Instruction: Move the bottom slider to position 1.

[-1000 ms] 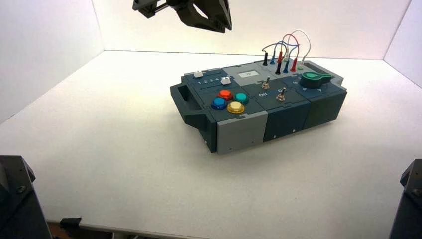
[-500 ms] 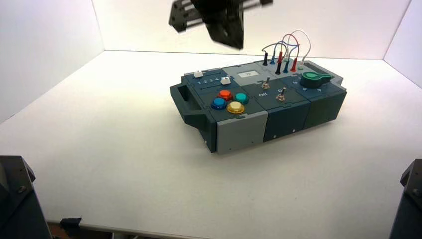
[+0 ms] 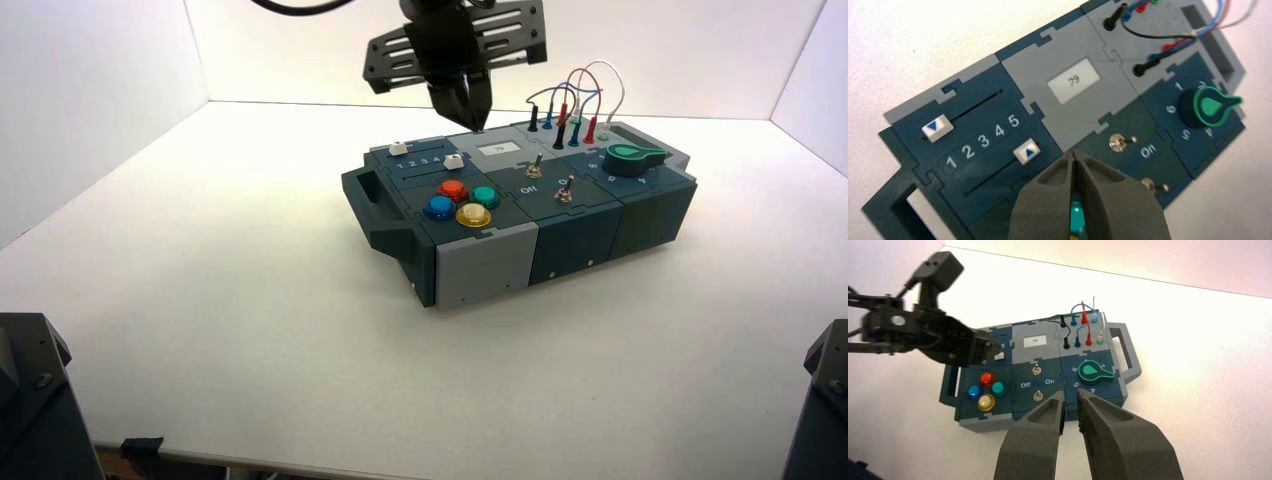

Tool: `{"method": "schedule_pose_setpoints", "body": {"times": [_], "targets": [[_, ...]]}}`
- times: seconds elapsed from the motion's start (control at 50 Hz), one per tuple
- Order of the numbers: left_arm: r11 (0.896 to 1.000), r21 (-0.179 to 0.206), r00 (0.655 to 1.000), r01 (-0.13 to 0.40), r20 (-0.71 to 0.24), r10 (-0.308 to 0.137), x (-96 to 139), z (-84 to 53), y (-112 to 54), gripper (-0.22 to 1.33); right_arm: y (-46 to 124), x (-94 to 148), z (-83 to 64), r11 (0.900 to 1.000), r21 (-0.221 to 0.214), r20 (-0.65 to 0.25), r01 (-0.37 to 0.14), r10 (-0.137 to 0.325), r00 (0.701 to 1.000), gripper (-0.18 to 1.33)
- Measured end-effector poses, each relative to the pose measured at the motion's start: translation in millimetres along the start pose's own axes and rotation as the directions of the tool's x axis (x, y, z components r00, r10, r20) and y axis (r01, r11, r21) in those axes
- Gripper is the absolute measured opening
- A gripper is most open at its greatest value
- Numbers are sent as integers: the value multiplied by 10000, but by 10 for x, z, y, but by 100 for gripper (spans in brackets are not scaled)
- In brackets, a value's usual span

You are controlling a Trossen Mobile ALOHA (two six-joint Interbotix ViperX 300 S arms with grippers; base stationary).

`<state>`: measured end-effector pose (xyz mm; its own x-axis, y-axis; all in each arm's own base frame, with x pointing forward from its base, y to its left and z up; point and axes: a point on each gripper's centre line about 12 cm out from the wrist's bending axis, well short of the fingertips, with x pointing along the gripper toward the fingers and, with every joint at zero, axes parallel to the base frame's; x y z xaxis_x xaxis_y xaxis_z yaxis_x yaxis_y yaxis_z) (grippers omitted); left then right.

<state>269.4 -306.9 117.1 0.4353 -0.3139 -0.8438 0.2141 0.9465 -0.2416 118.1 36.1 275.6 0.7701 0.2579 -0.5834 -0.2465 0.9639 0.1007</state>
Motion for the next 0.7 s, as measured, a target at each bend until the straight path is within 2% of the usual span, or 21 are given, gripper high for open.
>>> {"method": "schedule_pose_setpoints", "body": {"times": [0.3,0.7], "targets": [[9982,-450,9985,-407,-373,391,202,-5,98,-16,0,-3,0,10000,14,15,-1,1,10000,29],[9965,-628,9971,-544,-570,508,279,-37,134,-17,0,-3,0,10000,14,15,-1,1,10000,30]]}}
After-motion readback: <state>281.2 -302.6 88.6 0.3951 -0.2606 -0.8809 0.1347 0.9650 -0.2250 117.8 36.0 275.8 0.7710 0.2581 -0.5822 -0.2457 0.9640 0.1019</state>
